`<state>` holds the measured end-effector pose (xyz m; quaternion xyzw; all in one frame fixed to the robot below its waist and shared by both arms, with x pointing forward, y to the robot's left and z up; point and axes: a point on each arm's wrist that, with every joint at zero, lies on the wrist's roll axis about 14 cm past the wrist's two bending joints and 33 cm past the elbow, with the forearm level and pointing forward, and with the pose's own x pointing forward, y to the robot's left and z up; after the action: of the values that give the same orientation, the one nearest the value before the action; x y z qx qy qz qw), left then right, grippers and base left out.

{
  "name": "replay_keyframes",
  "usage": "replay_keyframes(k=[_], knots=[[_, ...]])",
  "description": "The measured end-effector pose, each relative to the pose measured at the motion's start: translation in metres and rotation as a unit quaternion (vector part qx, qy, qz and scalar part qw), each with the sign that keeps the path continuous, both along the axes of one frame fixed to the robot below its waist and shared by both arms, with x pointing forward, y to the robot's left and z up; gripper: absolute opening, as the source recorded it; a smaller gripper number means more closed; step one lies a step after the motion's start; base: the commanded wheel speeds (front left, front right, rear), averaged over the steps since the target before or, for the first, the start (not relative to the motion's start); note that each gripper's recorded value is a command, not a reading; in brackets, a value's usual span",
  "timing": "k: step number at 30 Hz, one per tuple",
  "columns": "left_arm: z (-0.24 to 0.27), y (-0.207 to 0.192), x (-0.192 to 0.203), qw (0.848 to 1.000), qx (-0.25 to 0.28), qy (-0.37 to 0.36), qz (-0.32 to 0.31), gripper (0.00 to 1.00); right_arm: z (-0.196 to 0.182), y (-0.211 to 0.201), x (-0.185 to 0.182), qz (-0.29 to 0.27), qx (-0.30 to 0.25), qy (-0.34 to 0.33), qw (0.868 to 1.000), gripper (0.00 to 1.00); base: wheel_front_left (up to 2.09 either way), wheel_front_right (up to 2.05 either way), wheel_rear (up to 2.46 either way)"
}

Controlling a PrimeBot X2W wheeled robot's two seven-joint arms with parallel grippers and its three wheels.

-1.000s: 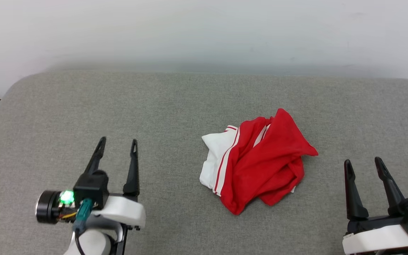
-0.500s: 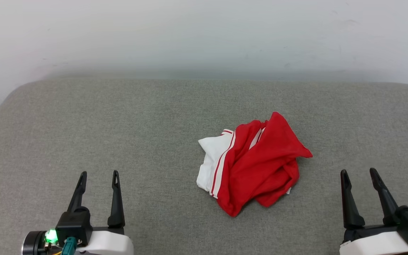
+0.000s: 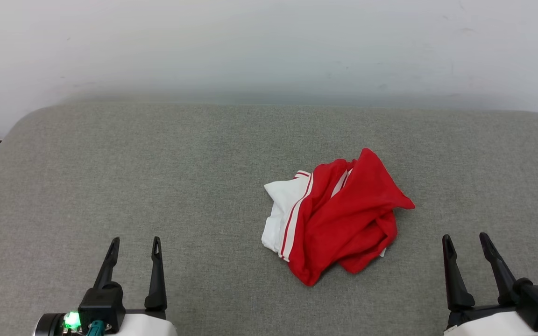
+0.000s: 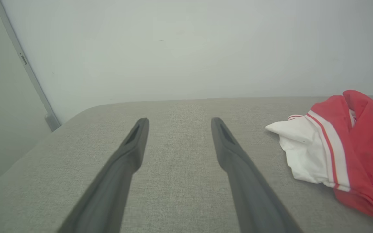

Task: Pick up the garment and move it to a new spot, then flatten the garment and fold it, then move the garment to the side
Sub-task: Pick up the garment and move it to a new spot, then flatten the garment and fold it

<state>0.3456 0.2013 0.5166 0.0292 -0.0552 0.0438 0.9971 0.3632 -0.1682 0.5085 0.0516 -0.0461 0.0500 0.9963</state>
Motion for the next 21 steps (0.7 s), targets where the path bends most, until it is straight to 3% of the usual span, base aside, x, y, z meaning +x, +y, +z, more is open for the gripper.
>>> replay_keyframes(k=[21], knots=[[-0.0074,0.0004,0.0012,1.0,-0.001,0.011,-0.01,1.0,-0.0037,-0.0006,-0.0005,-0.001,0.004,0.006,1.0,1.0,0.0,0.0,0.0]])
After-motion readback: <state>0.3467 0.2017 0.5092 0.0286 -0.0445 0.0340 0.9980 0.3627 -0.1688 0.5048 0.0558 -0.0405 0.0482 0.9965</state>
